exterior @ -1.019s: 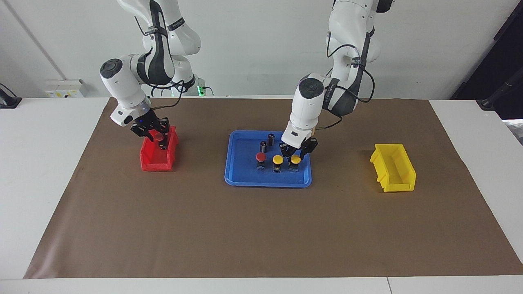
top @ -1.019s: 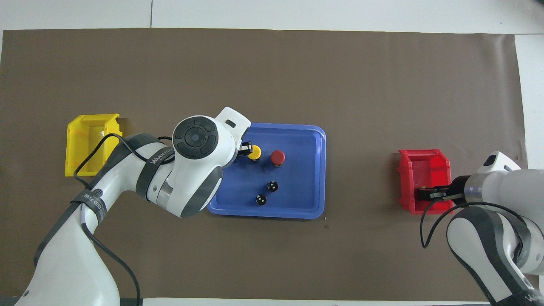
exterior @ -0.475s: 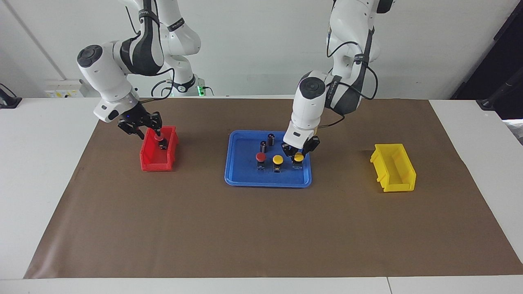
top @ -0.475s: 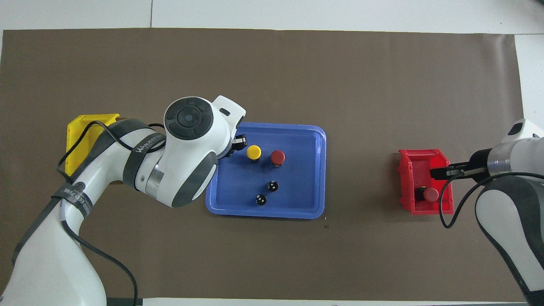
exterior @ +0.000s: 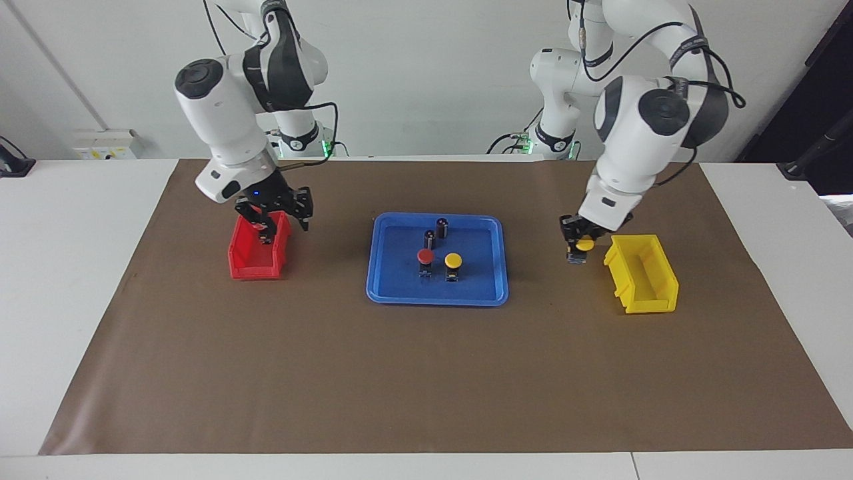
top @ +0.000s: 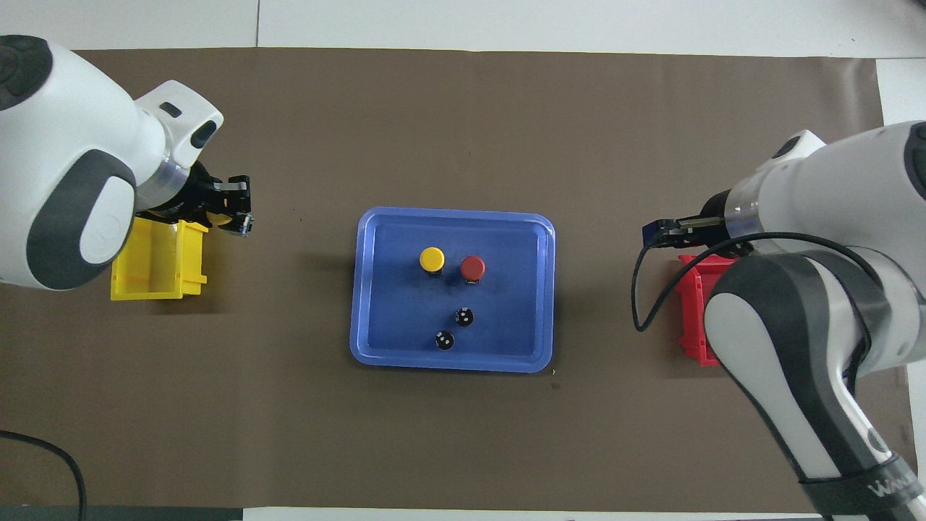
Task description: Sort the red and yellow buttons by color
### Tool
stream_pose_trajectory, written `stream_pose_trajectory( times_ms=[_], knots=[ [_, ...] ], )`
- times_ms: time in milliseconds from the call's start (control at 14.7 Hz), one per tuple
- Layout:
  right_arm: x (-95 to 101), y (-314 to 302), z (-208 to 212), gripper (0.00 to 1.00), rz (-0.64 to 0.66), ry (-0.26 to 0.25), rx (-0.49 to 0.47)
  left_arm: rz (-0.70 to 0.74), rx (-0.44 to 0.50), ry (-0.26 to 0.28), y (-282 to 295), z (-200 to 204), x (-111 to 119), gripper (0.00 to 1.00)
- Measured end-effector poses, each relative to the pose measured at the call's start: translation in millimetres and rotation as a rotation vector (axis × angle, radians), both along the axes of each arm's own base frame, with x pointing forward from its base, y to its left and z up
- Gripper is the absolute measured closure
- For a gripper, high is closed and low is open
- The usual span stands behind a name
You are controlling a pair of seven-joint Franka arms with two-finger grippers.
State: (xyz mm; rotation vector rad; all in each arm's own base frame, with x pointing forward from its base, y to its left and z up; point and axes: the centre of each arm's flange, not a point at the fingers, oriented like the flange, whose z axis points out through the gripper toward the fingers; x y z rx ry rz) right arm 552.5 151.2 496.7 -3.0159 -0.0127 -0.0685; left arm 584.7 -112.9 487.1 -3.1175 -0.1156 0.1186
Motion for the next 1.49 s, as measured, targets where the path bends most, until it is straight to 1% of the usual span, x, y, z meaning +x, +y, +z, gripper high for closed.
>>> stream_pose_trajectory(
  times_ms=[136, 272, 408, 611, 747, 883, 951, 1155, 1494],
  knots=[
    [14.9, 65.6, -1.7, 0.31, -0.026, -0.008, -0.007, 0.026, -0.004, 0.02, 58.7, -9.2, 6.6, 0.59],
    [19.4, 121.8, -20.5, 0.31, -0.043, -0.007, -0.025, 0.064, -0.007, 0.032, 101.3, -16.6, 6.8, 0.59],
    [15.0, 169.2, -54.1, 0.31, -0.056, -0.016, -0.035, 0.086, -0.01, 0.025, 123.2, -26.5, 4.4, 0.59],
    [3.2, 214.3, -102.0, 0.31, -0.049, -0.014, -0.077, 0.081, -0.015, 0.002, 125.7, -55.4, -9.6, 0.59],
    [-3.6, 227.8, -118.4, 0.31, -0.032, -0.007, -0.102, 0.078, -0.017, 0.007, 123.9, -72.1, -20.5, 0.59],
    [-3.8, 229.4, -127.0, 0.31, -0.027, -0.011, -0.107, 0.074, -0.018, 0.025, 123.7, -84.2, -29.5, 0.59],
    [-3.6, 227.8, -129.5, 0.31, -0.028, -0.01, -0.11, 0.071, -0.019, 0.023, 124.7, -90.1, -33.5, 0.59],
    [-4.2, 225.2, -133.9, 0.31, -0.031, -0.005, -0.114, 0.066, -0.022, -0.012, 133.7, -108.7, -43.7, 0.59],
    [-9.8, 221.2, -144.9, 0.32, -0.03, 0.013, -0.127, 0.065, -0.022, -0.033, 136.3, -115.7, -46.1, 0.59]
  ],
)
